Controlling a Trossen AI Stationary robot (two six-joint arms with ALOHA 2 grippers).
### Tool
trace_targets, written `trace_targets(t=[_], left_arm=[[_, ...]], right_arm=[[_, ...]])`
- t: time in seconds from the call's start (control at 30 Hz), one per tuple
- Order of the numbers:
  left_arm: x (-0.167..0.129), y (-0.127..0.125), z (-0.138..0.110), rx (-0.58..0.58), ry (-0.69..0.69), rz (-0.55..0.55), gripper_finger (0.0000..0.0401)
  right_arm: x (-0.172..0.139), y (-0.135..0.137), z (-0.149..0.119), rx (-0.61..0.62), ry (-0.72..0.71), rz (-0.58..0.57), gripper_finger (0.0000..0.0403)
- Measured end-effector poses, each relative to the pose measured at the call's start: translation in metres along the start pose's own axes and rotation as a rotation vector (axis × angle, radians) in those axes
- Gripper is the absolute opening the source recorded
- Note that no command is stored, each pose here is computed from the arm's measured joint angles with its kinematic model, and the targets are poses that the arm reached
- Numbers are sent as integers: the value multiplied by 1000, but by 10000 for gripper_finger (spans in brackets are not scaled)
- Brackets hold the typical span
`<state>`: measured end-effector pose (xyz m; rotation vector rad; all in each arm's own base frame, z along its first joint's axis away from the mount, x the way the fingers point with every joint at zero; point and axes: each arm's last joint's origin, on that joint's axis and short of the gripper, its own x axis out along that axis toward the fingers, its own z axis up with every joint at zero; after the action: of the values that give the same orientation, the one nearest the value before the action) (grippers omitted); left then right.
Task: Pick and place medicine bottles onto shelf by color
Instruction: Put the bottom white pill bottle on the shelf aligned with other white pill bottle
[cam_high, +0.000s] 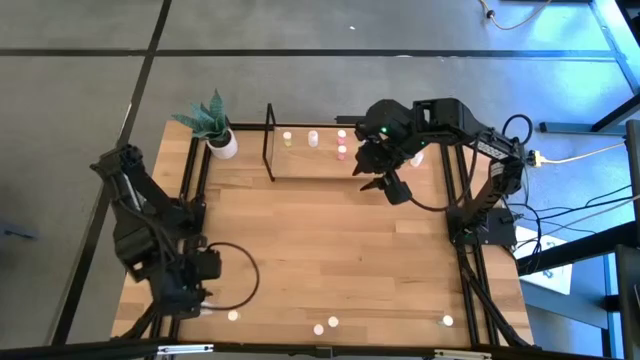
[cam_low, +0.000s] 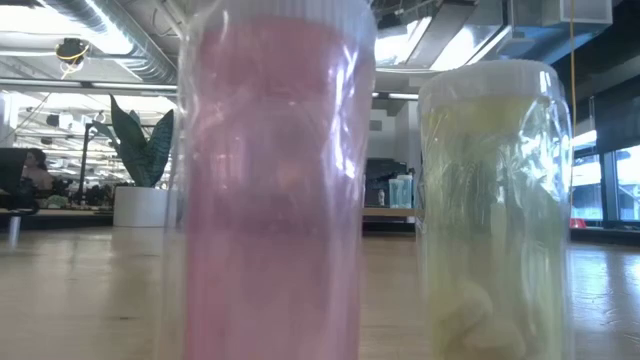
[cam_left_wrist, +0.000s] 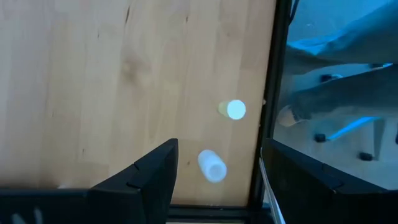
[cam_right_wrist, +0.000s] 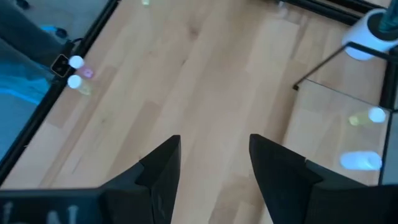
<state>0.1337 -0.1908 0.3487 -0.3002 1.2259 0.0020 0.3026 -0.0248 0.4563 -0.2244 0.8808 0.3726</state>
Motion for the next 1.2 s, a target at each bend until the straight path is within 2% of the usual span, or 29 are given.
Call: trace_targets(t=[0.3, 0.57, 0.87, 1.2], left_arm=[[-7, -11, -29, 89, -57, -7, 226], [-8, -15, -39, 141, -58, -8, 226], [37, -32, -51, 188, -21, 97, 226], [69, -49, -56, 183, -2, 125, 226]], right_arm=[[3, 10, 5, -29, -6, 22, 193], [3, 10, 5, -28, -6, 22, 193], [3, 10, 5, -28, -6, 22, 193], [3, 10, 5, -28, -6, 22, 193]])
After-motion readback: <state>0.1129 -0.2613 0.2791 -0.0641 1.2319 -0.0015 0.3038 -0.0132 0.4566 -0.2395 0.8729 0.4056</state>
